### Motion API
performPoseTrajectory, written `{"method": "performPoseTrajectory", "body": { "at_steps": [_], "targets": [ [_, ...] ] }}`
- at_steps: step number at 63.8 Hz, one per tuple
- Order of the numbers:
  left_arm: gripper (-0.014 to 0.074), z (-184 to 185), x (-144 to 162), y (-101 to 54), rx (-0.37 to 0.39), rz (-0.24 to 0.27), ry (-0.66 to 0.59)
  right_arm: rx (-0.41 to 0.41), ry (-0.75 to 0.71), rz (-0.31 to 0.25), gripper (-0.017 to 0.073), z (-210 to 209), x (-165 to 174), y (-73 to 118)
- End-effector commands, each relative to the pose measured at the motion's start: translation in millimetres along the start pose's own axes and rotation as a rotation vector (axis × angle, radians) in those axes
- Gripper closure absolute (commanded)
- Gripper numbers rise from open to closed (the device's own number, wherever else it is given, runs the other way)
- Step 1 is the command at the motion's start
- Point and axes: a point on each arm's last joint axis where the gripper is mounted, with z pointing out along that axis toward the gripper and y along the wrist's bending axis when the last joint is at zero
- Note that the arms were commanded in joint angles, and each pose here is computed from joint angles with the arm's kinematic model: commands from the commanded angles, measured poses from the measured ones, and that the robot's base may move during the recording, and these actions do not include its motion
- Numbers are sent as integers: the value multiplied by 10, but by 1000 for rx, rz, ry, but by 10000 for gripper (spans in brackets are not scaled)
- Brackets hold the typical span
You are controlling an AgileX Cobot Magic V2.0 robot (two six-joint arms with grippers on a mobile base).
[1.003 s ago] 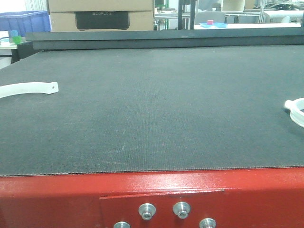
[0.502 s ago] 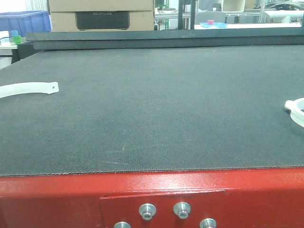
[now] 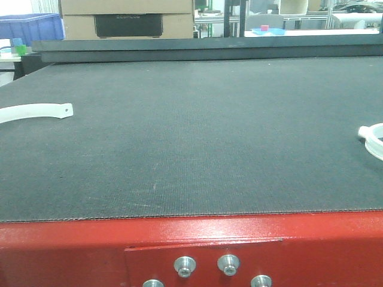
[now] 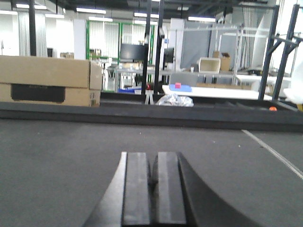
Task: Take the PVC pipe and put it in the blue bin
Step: 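Lower both grippers toward the two white curved pipe pieces on the table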
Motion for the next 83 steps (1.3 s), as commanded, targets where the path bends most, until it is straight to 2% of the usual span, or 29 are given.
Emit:
{"method": "performPoseTrajectory", "body": {
  "at_steps": [1, 6, 18, 28, 38, 53, 58, 68, 76, 83],
  "targets": [
    [704, -4, -7, 6, -7, -56, -1, 3, 37, 3, 728, 87, -110, -4],
    [704, -4, -11, 5, -5, -58, 23, -2, 101, 3, 728, 171, -197, -3],
    [704, -18, -357, 18, -1, -76, -10, -15, 280, 4, 728, 444, -387, -4],
    [704, 92, -580, 22, 9, -72, 96, -20, 413, 6, 728, 723, -372, -6],
    [704, 378, -748, 31, 11, -72, 193, -25, 534, 9, 728, 939, -262, -7],
    [704, 1051, -826, 36, 13, -73, 374, -32, 628, 26, 728, 1228, -142, -1],
    [704, 1247, -789, 34, 14, -73, 420, -36, 634, 47, 728, 1288, -127, 7],
    [704, 1513, -756, 41, 4, -72, 372, -34, 549, 83, 728, 1347, -184, 13],
    [704, 1549, -730, 41, 1, -82, 372, -21, 437, 86, 728, 1396, -273, -1],
    [704, 1568, -784, 48, -5, -81, 308, -22, 428, 96, 728, 1399, -281, 1]
  ]
}}
